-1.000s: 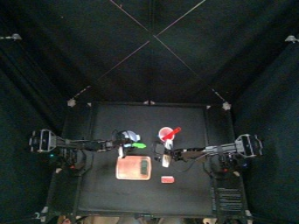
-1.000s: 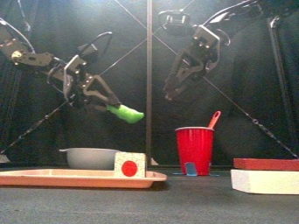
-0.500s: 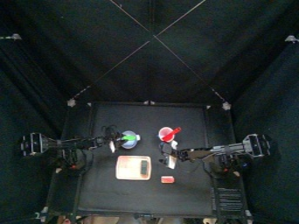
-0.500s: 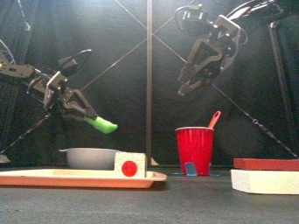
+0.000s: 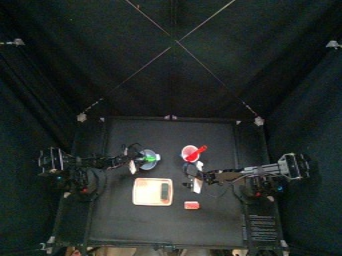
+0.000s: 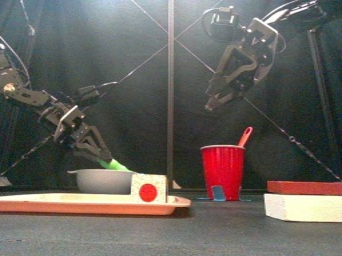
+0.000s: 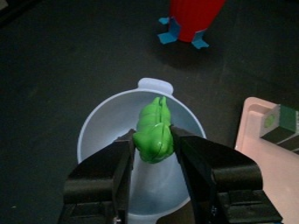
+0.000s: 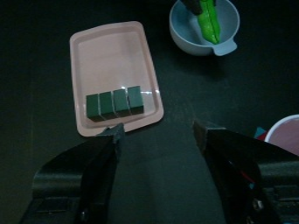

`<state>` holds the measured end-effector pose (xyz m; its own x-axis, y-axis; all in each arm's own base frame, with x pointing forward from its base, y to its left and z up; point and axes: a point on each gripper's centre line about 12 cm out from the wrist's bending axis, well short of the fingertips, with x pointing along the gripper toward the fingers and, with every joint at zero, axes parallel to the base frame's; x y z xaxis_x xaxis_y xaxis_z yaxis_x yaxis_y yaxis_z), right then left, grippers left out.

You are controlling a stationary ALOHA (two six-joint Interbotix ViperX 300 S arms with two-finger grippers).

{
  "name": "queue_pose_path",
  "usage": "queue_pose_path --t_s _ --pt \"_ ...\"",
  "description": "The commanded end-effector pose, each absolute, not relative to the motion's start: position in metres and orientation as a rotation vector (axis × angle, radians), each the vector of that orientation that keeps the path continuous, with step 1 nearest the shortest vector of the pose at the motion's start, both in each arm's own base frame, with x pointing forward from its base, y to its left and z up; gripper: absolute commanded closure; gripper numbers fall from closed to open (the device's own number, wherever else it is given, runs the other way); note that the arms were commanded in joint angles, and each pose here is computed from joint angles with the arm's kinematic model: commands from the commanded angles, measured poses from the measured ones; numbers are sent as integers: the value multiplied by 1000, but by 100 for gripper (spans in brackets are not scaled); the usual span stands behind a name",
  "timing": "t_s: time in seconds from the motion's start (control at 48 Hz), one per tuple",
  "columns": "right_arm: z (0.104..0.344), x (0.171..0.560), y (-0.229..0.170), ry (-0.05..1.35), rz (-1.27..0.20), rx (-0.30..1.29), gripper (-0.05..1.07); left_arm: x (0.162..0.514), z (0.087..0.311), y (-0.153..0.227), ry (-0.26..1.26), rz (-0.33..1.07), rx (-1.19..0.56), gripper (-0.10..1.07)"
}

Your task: Place peas in bowl

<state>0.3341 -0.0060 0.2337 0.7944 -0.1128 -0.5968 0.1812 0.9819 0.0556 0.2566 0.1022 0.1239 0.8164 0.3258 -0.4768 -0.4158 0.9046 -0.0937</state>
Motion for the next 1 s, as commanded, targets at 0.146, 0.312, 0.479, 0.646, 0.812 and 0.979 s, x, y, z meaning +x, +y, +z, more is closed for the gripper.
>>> queue_pose_path --t_s 0.146,0.312,0.479,0.646,0.812,0.979 --pt "245 334 -6 599 -154 124 8 262 125 106 481 405 -203 34" --pt "244 334 -6 602 -156 124 8 262 124 106 492 407 -209 31" --pt "243 334 -6 604 -156 124 8 262 124 107 490 416 -219 21" --pt "243 334 -6 604 -156 126 8 262 125 108 483 424 -229 10" --pt "243 334 -6 604 -156 126 8 265 129 110 468 433 -239 8" --pt "243 334 -6 604 -156 126 8 269 133 110 451 432 -238 8"
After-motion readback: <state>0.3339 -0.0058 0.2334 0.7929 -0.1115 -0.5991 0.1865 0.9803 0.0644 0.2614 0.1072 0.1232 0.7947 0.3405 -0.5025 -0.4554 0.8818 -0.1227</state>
